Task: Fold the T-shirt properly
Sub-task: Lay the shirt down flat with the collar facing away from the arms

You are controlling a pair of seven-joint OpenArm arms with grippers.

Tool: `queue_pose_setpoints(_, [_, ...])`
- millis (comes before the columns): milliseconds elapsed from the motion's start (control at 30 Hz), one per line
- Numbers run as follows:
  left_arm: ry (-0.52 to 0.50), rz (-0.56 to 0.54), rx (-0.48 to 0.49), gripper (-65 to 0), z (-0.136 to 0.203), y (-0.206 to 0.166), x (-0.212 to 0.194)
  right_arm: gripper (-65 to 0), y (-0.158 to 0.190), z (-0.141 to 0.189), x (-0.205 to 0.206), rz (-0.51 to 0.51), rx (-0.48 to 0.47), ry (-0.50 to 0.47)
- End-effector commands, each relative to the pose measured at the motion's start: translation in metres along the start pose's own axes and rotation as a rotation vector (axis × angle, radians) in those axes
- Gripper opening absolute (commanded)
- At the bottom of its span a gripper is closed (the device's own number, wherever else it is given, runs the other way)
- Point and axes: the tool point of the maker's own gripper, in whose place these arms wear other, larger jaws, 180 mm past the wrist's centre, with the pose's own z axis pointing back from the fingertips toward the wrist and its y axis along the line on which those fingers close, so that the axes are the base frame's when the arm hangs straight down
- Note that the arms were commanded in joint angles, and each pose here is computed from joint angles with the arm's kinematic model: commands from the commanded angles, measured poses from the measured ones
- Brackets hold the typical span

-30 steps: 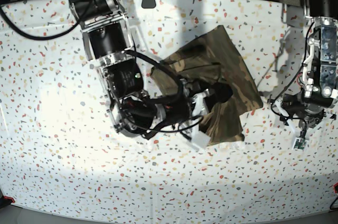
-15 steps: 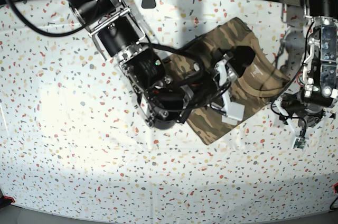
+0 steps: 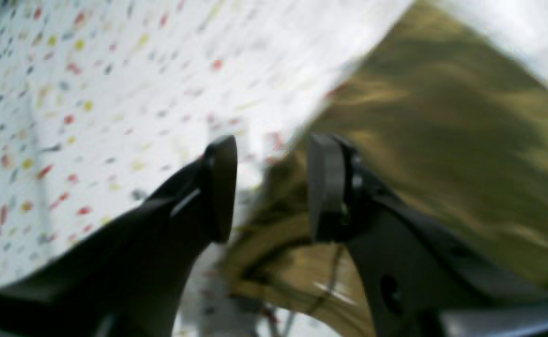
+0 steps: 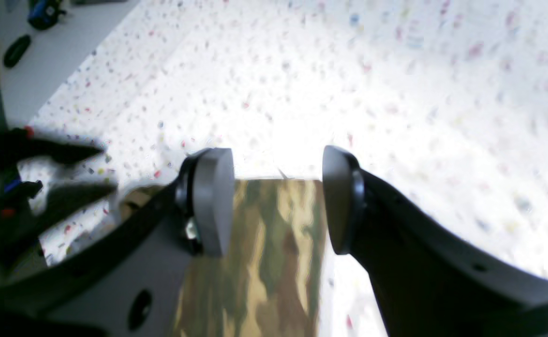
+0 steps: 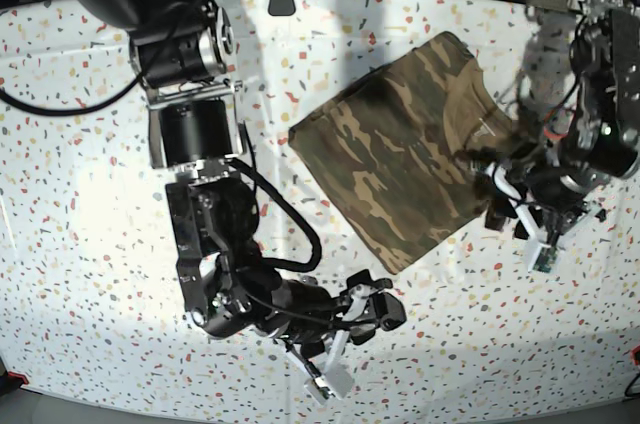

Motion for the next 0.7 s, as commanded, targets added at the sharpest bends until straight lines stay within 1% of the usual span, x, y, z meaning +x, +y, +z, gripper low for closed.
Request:
queue_pose_setpoints(0, [-0.073, -0.012, -0.029, -41.2, 0.013, -0.013, 0.014, -34.4, 0.005, -0.002, 0.029, 0.042, 0.01, -0.065])
queue_pose_setpoints(67, [-0.105, -0.004, -0.107, -41.2, 0.031, -0.048, 0.008, -34.4, 0.002, -0.012, 0.029, 0.05, -0.004, -0.049])
queue_pose_setpoints(133, [-0.107, 0.025, -0.177, -41.2, 0.045, -0.079, -0.004, -34.4, -0.003, -0.024, 0.028, 0.04, -0.012, -0.027])
queue_pose_setpoints(233, [-0.087, 0.094, -0.247, -41.2, 0.049, -0.11, -0.024, -34.4, -0.01, -0.045, 0.022, 0.012, -0.017, 0.016])
queue_pose_setpoints(300, [-0.079, 0.121, -0.29, -41.2, 0.049, -0.127, -0.034, -34.4, -0.018, -0.055, 0.016, -0.001, -0.027, 0.059])
queue_pose_setpoints(400, [-0.051, 0.117, -0.373, -41.2, 0.051, -0.157, -0.044, -34.4, -0.033, -0.061, 0.005, 0.005, -0.061, 0.12])
queue_pose_setpoints(467, [-0.016, 0.11, -0.445, -41.2, 0.055, -0.184, -0.052, -34.4, -0.037, -0.063, -0.002, 0.015, -0.072, 0.151])
queue_pose_setpoints(533, [0.014, 0.116, -0.524, -41.2, 0.063, -0.214, -0.059, -34.4, -0.048, -0.063, -0.009, -0.001, -0.127, 0.176])
queue_pose_setpoints(567, [0.022, 0.118, -0.557, -41.2, 0.068, -0.227, -0.062, -34.4, -0.049, -0.064, -0.012, -0.01, -0.134, 0.181])
queue_pose_setpoints(600, [0.027, 0.109, -0.576, -41.2, 0.07, -0.237, -0.064, -34.4, -0.049, -0.064, -0.015, -0.014, -0.133, 0.187])
queue_pose_setpoints(667, [0.019, 0.056, -0.572, -41.2, 0.072, -0.248, -0.065, -34.4, -0.05, -0.065, -0.02, -0.023, -0.13, 0.2])
